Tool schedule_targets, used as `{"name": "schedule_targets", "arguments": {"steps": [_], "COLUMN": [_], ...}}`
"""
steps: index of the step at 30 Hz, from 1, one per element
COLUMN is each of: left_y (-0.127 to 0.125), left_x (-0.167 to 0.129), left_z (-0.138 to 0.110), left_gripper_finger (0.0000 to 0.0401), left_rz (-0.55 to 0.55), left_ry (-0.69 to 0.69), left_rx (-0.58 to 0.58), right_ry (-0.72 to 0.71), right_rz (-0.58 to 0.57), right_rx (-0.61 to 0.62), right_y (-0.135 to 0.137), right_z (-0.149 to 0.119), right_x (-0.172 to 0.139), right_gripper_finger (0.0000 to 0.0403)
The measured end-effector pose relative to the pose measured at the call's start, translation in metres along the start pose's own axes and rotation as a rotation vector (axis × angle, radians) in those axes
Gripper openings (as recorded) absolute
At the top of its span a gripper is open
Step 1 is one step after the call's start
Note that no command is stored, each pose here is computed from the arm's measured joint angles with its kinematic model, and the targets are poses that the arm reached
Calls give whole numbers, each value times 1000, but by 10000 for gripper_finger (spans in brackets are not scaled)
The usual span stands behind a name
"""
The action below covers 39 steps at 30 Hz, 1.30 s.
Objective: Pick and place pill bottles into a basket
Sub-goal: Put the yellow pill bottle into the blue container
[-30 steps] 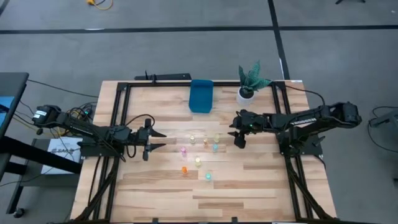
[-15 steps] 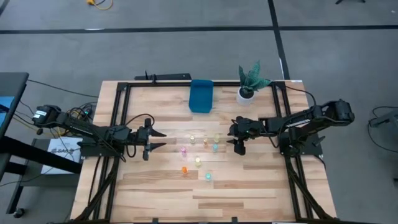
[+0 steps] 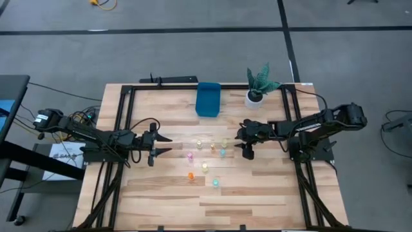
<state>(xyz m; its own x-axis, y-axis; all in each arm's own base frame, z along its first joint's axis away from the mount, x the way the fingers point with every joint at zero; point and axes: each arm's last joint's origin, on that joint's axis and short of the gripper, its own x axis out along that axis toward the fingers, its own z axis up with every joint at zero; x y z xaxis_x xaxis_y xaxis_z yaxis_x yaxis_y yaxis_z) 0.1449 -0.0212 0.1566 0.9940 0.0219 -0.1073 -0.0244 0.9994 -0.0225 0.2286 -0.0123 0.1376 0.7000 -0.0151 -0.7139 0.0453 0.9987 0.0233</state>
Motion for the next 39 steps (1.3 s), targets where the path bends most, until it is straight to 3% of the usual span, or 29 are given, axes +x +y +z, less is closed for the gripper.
{"name": "schedule_targets", "arguments": {"steps": [22, 30, 39], "left_y": [0, 0, -1], "left_x": [0, 0, 0], "left_z": [-2, -2, -2], "left_gripper_finger": [165, 165, 165], "left_rz": [1, 1, -22], "left_ry": [22, 22, 25], "left_rx": [-24, -25, -26], "right_ry": [-103, -124, 21], "right_rz": [-7, -23, -6], "right_rx": [-64, -35, 1], "right_y": [-2, -8, -4], "right_z": [10, 16, 20], "right_x": [-1, -1, 25], "right_gripper_finger": [171, 171, 177]}}
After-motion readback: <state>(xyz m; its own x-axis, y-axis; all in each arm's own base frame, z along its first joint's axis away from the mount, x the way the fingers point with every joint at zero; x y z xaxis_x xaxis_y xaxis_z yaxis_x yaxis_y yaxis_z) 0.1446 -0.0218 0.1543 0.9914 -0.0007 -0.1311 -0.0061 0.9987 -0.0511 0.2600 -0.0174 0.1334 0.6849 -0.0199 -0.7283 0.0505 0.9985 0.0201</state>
